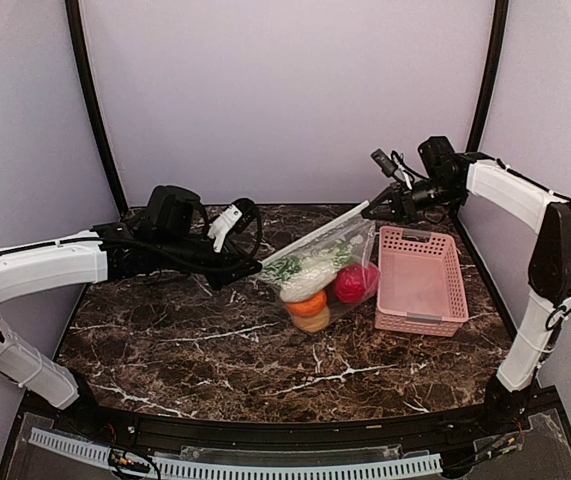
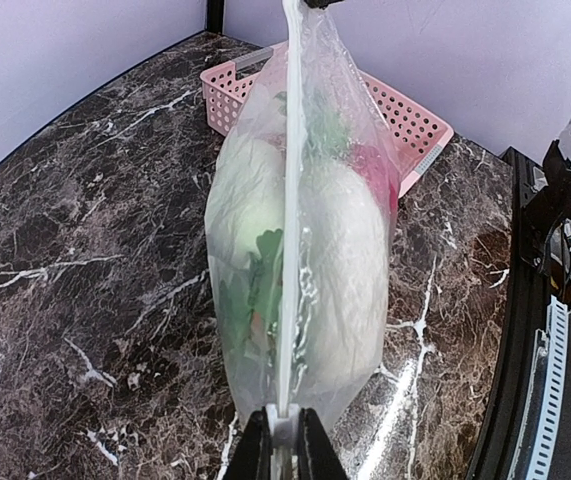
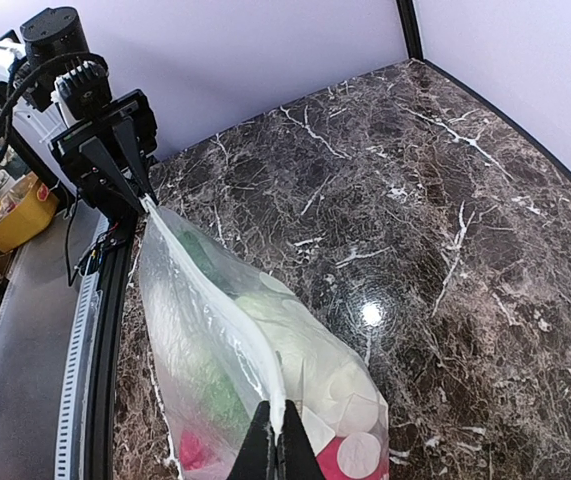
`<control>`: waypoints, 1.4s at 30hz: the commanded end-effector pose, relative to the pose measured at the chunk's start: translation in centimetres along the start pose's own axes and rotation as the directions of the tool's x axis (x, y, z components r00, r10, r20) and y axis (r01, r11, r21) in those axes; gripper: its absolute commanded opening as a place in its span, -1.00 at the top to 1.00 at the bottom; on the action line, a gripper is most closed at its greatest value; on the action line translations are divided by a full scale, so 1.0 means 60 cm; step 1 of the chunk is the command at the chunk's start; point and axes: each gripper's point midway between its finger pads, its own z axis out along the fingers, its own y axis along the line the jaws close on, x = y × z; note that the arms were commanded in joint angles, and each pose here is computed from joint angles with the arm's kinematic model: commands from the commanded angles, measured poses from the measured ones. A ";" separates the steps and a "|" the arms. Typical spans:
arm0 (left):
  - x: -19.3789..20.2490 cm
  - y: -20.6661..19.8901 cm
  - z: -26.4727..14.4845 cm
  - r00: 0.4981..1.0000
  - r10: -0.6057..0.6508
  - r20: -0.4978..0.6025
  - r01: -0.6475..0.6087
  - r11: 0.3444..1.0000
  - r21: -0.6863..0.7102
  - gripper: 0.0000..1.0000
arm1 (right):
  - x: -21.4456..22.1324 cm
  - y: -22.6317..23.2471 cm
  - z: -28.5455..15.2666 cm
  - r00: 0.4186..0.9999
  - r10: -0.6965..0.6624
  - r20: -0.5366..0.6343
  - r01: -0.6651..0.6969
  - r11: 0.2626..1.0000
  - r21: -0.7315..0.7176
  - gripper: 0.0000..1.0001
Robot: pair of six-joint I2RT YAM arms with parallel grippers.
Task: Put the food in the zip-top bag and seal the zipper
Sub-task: Zip the zipper of the food storage bag, then place the zipper food storage bag at the center of the board.
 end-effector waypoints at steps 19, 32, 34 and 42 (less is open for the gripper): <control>-0.124 0.107 -0.010 0.992 0.060 0.115 -0.042 0.988 -0.151 0.98 | -0.125 -0.054 0.008 0.988 -0.135 0.067 0.132 0.990 0.057 1.00; -0.024 0.040 0.023 0.999 -0.045 -0.001 0.045 0.991 0.128 0.45 | 0.032 -0.005 0.077 1.000 0.008 -0.019 -0.010 0.993 -0.117 0.66; -0.006 0.022 0.012 0.999 -0.043 -0.012 0.044 0.986 0.161 0.26 | 0.053 0.021 0.070 0.999 0.025 -0.042 -0.031 0.990 -0.136 0.49; -0.003 -0.025 -0.058 1.000 0.005 0.017 -0.008 0.976 0.218 -0.17 | 0.082 0.110 0.020 0.991 0.015 -0.133 -0.029 0.994 -0.107 0.07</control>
